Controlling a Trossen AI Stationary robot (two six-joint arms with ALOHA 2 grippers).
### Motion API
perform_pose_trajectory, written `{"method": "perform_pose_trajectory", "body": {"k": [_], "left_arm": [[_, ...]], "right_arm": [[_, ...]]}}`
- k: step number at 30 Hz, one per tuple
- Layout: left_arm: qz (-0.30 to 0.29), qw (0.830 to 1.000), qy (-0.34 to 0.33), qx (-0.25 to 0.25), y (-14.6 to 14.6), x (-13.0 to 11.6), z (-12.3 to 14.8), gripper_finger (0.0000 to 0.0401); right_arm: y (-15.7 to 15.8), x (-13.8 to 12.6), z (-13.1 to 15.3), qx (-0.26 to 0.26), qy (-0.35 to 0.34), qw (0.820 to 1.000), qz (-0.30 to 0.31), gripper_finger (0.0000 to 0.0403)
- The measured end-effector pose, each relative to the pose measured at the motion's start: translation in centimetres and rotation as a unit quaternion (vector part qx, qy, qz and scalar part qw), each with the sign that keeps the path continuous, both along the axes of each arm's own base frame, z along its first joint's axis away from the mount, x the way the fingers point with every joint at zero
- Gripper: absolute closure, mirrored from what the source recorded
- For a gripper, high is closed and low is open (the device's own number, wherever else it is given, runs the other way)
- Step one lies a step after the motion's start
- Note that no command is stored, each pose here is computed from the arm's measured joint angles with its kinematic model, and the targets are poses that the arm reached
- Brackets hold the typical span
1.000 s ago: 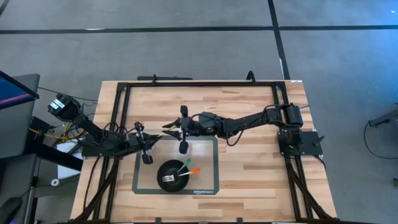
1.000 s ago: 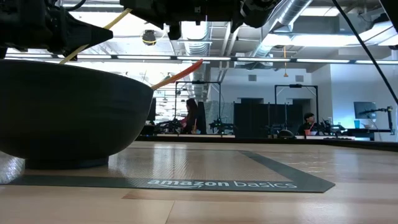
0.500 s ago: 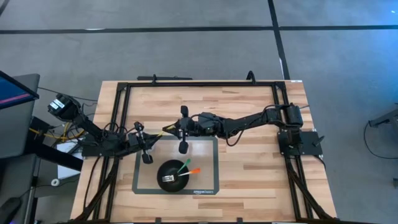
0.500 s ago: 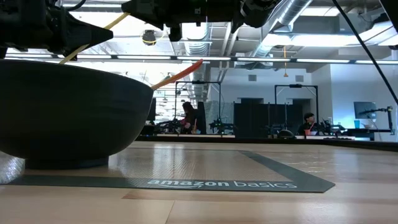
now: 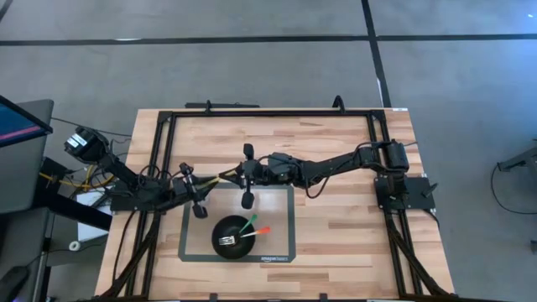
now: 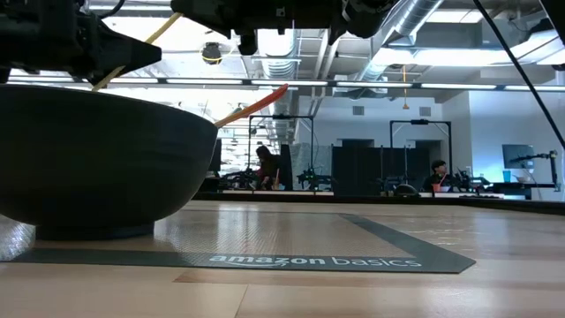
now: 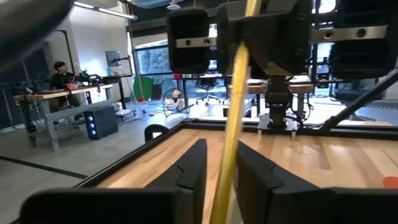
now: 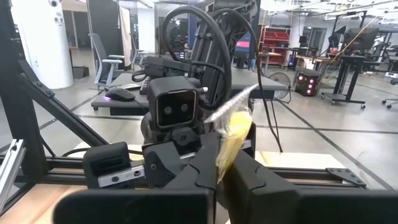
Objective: Pick & Place Utensil
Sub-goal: Put the yellow straw into the white cup on the mat
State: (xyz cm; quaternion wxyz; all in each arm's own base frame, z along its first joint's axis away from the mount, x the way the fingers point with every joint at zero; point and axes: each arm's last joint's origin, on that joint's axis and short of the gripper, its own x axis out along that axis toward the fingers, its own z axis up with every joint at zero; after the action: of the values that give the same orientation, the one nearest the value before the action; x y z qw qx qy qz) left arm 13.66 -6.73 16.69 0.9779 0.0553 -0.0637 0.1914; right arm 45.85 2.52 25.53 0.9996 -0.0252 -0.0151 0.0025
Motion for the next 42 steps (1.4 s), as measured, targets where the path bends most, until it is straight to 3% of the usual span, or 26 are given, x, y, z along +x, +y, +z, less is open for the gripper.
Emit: {"method": "perform_pose_trajectory", "body": {"k": [8, 14, 20, 25, 32, 39, 42], "left_arm": [[0.008, 1.0, -0.002, -0.001, 0.2, 0.1, 0.0, 0.0283], [-0.025, 1.0, -0.015, 0.002, -0.1, 0.5, 0.5, 0.0255], [-0.008, 0.999, -0.013, 0.035, -0.5, 1.0, 1.5, 0.0237], [-0.005, 0.999, -0.019, 0.048, -1.0, 1.2, 2.5, 0.0233], [0.022, 0.999, -0.016, 0.021, -1.4, 0.4, 2.8, 0.024], [0.015, 1.0, -0.015, 0.019, -1.7, 0.2, 2.8, 0.0248], [0.015, 1.0, -0.015, 0.019, -1.7, 0.2, 2.8, 0.0249]], "right_arm": [[0.0, 0.0, 0.0, 0.0, 0.001, 1.0, 0.0, 0.0398], [-0.4, 0.2, -0.3, -0.002, 0.004, 1.0, -0.005, 0.0401], [-0.7, 0.8, 1.7, -0.004, -0.003, 1.0, -0.006, 0.0402], [-0.2, 1.7, 1.6, -0.01, 0.085, 0.996, -0.001, 0.0402], [0.2, 1.8, 2.7, -0.017, 0.04, 0.999, 0.002, 0.0403], [0.1, 1.8, 2.3, -0.008, 0.058, 0.998, 0.002, 0.0396], [0.2, 1.8, 2.4, -0.034, 0.055, 0.998, 0.013, 0.0379]]}}
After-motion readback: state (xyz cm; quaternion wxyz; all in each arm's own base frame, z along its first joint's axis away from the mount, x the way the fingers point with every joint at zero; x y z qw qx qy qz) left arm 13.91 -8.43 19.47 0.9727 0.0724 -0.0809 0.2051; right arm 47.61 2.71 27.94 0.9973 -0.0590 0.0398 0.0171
